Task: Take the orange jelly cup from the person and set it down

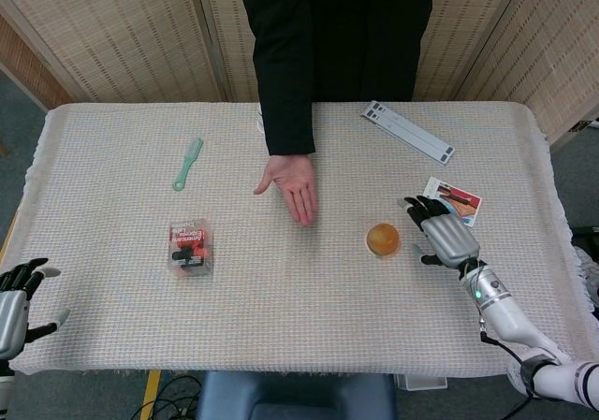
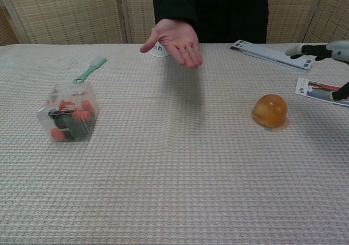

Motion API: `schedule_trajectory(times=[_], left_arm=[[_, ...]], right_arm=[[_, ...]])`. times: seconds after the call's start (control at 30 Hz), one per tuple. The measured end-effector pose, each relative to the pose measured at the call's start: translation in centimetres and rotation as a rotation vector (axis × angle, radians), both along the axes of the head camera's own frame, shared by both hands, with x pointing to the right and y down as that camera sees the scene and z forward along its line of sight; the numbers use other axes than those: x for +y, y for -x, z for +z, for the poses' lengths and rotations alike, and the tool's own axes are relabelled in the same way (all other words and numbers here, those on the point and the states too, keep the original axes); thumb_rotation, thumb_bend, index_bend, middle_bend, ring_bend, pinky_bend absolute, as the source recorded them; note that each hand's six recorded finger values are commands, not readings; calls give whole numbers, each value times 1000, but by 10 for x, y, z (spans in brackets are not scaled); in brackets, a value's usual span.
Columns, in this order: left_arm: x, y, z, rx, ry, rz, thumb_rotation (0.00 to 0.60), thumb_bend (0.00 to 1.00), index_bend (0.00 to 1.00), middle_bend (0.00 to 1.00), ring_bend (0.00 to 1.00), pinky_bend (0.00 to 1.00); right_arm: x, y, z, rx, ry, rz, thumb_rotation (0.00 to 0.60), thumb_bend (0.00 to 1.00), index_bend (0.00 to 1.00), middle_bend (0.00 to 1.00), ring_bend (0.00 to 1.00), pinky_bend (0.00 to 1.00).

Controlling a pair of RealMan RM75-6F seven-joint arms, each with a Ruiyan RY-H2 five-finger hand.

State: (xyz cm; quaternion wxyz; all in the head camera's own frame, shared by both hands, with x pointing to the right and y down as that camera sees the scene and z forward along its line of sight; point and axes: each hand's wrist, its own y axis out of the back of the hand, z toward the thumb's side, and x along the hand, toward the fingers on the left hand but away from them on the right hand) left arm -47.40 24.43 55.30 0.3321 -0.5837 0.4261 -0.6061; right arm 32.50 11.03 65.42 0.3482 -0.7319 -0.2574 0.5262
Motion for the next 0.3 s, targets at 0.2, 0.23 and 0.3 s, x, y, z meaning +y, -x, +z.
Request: schedule_trajectory(times=[0.2, 0.23, 0.3], left_arm=[[-1, -6, 2, 6, -8, 7, 600, 220, 342, 228, 201, 239], [-1, -7, 2, 7, -8, 11, 600, 220, 342, 228, 201, 239], [-2, -10, 3, 10, -6, 18, 600, 220, 342, 228, 201, 239]], right_arm=[[25, -57, -45, 13, -158, 153, 600, 424, 61, 171, 83, 239], [32, -65, -51, 17, -175, 175, 600, 425, 61, 171, 83, 239], [46, -81, -65, 27, -207, 219, 600, 424, 61, 171, 83, 239]])
